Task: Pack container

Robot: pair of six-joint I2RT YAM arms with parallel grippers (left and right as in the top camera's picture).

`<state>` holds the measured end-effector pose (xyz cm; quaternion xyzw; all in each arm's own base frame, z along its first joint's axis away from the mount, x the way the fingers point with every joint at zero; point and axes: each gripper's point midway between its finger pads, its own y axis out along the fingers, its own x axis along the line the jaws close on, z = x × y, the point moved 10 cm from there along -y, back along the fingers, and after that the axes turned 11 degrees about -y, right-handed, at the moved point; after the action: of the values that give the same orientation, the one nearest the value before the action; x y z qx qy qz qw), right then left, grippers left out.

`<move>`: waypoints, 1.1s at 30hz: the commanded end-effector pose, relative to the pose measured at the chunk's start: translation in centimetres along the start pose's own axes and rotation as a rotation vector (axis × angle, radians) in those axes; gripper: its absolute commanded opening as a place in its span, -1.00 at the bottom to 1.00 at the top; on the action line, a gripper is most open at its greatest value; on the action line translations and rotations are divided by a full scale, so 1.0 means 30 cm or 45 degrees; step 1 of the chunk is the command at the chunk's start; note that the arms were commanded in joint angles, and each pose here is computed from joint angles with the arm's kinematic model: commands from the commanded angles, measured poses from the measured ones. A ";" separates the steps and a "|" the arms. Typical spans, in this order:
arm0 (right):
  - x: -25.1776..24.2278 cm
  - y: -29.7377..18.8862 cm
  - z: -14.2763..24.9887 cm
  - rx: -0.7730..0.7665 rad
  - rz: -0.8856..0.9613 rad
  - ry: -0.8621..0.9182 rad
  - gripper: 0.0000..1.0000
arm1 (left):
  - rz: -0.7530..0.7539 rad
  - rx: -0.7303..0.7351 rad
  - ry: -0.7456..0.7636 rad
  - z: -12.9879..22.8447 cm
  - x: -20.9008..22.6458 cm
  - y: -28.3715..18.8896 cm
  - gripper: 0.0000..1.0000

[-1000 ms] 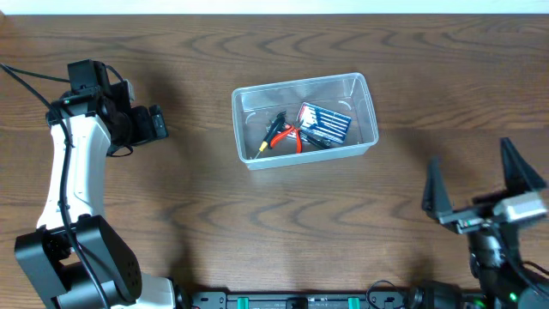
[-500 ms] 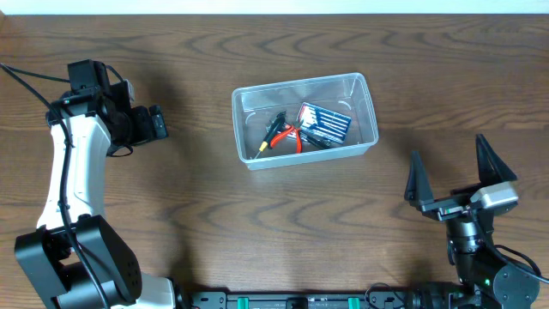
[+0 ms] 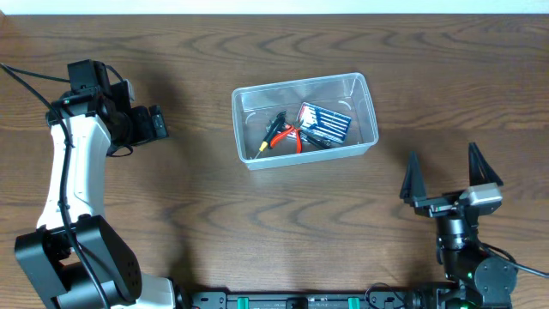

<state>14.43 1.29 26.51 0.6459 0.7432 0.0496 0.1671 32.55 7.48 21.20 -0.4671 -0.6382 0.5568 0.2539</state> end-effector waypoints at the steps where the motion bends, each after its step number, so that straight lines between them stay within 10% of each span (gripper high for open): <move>1: 0.007 -0.014 0.017 -0.017 0.004 0.019 0.98 | 0.009 0.005 0.015 -0.001 0.003 0.003 0.96; 33: 0.031 -0.061 0.141 -0.009 0.009 0.013 0.99 | 0.009 0.005 0.015 -0.001 0.003 0.003 0.96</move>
<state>13.85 1.25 22.39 0.6471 0.7405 0.0549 0.1730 32.54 7.48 21.20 -0.4671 -0.6381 0.5569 0.2540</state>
